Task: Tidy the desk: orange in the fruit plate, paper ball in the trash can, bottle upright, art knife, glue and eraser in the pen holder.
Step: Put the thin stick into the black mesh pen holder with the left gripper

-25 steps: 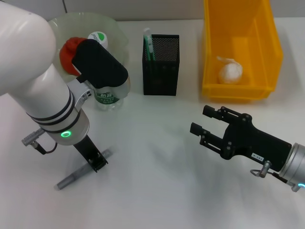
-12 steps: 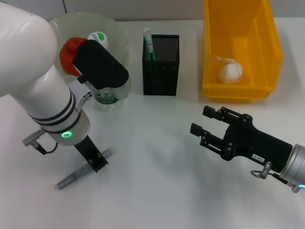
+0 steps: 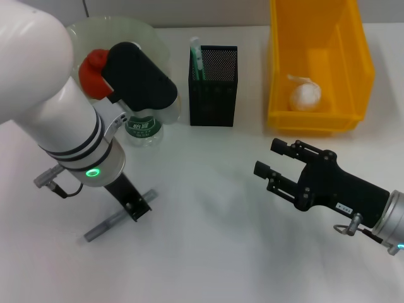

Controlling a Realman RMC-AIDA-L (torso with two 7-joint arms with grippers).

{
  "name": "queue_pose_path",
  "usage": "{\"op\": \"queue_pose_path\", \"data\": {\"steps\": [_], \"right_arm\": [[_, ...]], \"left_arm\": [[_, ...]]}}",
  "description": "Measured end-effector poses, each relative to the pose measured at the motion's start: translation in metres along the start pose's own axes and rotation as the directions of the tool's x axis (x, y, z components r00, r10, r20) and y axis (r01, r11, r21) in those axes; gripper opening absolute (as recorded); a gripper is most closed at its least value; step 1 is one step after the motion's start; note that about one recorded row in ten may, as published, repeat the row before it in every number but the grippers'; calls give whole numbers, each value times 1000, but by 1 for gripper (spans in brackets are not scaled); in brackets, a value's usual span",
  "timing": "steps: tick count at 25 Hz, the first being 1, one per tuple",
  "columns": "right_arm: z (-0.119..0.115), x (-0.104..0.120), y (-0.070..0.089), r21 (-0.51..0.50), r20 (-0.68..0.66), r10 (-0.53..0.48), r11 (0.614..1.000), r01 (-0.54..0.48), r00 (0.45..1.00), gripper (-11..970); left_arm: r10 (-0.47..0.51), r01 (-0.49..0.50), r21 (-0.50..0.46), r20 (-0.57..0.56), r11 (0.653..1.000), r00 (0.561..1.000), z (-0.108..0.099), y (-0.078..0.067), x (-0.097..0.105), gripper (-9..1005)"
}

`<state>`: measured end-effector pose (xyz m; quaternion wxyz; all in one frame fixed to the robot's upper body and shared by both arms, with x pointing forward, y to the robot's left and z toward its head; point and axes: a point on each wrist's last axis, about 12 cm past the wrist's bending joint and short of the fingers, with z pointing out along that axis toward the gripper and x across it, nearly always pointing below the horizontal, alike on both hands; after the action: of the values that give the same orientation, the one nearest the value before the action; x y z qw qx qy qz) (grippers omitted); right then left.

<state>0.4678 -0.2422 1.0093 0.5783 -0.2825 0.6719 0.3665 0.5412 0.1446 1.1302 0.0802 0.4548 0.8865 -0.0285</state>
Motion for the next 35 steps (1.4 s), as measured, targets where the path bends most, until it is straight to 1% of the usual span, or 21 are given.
{"op": "queue_pose_path", "data": {"steps": [8,9,11,12,14,15,17,18,19,20,22,23,24,25,26,29,30,31,33,34,35], "right_arm": [[-3,1,-2,40,8,10,999,-10,1000,594],[-3,2,-3,46,8,11,999,-11,1000,594],[-4,2,-3,52,2,12,999,-12,1000,594],[-4,2,-3,52,2,12,999,-12,1000,595],[-4,4,-4,62,-11,13,998,-12,1000,595],[-4,4,-4,64,-13,13,998,-12,1000,595],[-4,5,-5,65,-14,13,998,-12,1000,595],[-4,5,-5,65,-14,13,998,-12,1000,595],[-4,5,-5,65,-15,13,998,-12,1000,594],[-4,5,-5,65,-15,13,998,-12,1000,594],[-4,5,-5,65,-14,15,998,-14,1000,594],[-4,5,-4,65,-14,17,998,-16,1000,594],[-4,5,-4,65,-15,19,998,-18,1000,594],[-4,5,-4,65,-15,19,998,-18,1000,595],[-3,5,-4,64,-15,20,998,-19,1000,595],[-3,5,-4,63,-15,25,998,-24,1000,594],[-3,5,-4,63,-15,25,998,-24,1000,594],[-2,5,-4,63,-15,26,998,-25,1000,594],[-2,5,-4,63,-13,28,998,-27,1000,594],[-2,4,-4,65,-9,30,997,-29,1000,594],[-2,4,-4,65,-9,30,997,-29,1000,594]], "left_arm": [[41,-40,-16,105,999,994,-21,-7,-14,155],[55,-53,-18,172,998,984,-33,-10,-22,154],[61,-58,-21,211,998,976,-38,-11,-25,153],[66,-62,-24,259,998,964,-45,-12,-28,153],[78,-75,-22,344,997,936,-56,-15,-34,152],[94,-101,-4,416,995,905,-66,-18,-38,151],[103,-129,19,485,991,868,-74,-19,-43,150],[103,-129,19,485,991,868,-74,-19,-43,149],[103,-144,34,538,989,836,-79,-19,-46,149],[103,-144,34,538,989,836,-79,-19,-46,149],[100,-155,40,600,987,794,-83,-17,-50,150],[99,-154,34,627,988,773,-84,-16,-50,151],[97,-145,15,671,989,735,-85,-12,-52,151],[97,-145,15,671,989,735,-85,-12,-52,151],[95,-132,-1,699,991,708,-85,-9,-52,151],[59,-71,-21,791,997,610,-80,1,-52,151],[59,-71,-21,791,997,610,-80,1,-52,151],[39,-51,-11,816,999,576,-77,4,-51,151],[39,-51,-11,816,999,576,-77,4,-51,152],[8,-22,4,846,1000,534,-72,9,-50,152],[8,-22,4,846,1000,534,-72,9,-50,152]]}}
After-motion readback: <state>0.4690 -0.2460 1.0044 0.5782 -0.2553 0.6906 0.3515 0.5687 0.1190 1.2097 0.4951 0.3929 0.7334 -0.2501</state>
